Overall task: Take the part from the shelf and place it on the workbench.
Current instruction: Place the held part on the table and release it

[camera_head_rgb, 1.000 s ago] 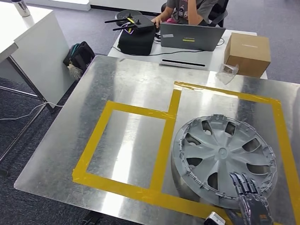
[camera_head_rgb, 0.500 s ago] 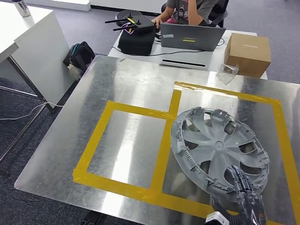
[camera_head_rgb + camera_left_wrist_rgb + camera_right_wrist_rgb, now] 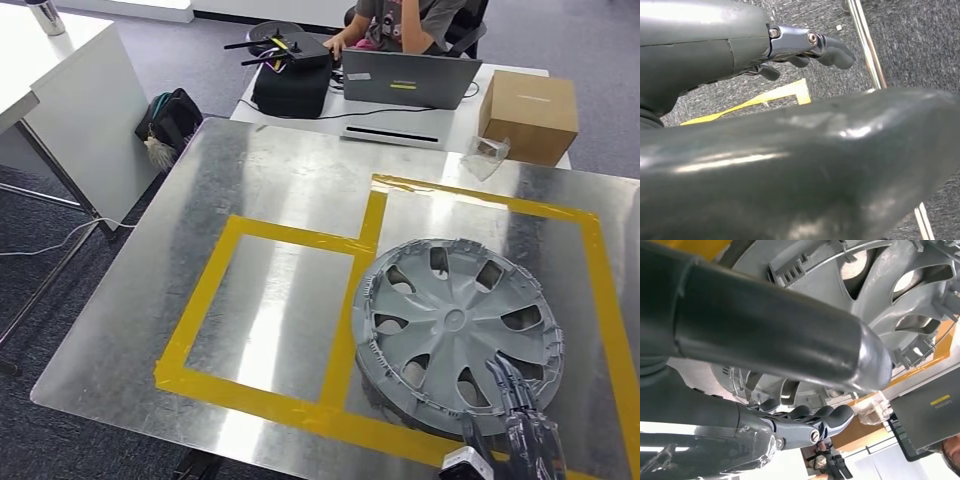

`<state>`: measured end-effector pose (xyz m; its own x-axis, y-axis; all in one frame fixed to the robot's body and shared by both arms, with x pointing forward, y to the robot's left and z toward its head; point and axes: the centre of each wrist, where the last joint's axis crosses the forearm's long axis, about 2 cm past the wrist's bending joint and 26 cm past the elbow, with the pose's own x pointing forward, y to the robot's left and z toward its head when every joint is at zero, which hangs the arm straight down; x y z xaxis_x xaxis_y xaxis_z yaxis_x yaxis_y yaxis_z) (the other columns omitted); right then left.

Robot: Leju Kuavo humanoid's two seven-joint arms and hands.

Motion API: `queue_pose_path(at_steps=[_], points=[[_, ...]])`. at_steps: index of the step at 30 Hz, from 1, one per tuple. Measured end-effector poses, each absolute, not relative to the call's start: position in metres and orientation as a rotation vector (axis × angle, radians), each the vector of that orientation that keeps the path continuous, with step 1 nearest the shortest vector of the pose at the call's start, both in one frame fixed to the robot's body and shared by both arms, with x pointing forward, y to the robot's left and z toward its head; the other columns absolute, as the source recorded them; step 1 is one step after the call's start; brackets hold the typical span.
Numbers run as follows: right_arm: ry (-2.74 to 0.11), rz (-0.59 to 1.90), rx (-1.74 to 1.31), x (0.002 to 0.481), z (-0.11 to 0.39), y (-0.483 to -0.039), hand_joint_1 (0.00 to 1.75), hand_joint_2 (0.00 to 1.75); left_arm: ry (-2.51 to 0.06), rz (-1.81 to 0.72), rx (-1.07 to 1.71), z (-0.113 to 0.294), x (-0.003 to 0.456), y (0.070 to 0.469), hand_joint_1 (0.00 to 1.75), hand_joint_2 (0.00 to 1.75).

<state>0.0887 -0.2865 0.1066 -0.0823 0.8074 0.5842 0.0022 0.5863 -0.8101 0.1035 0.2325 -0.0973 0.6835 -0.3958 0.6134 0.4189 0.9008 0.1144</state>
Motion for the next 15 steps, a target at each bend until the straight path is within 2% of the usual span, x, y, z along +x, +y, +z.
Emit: queue_pose_path(at_steps=[7,15], points=[[-1.526,0.791,-0.738,0.086,0.108,-0.287,0.0,0.0,-0.679,-0.455,-0.034,-0.097,0.103,0.234,0.0,0.0],[-1.811,0.702,-0.856,0.079,0.13,-0.26,0.0,0.0,-0.687,-0.398,-0.032,-0.098,0.101,0.235,0.0,0.0]])
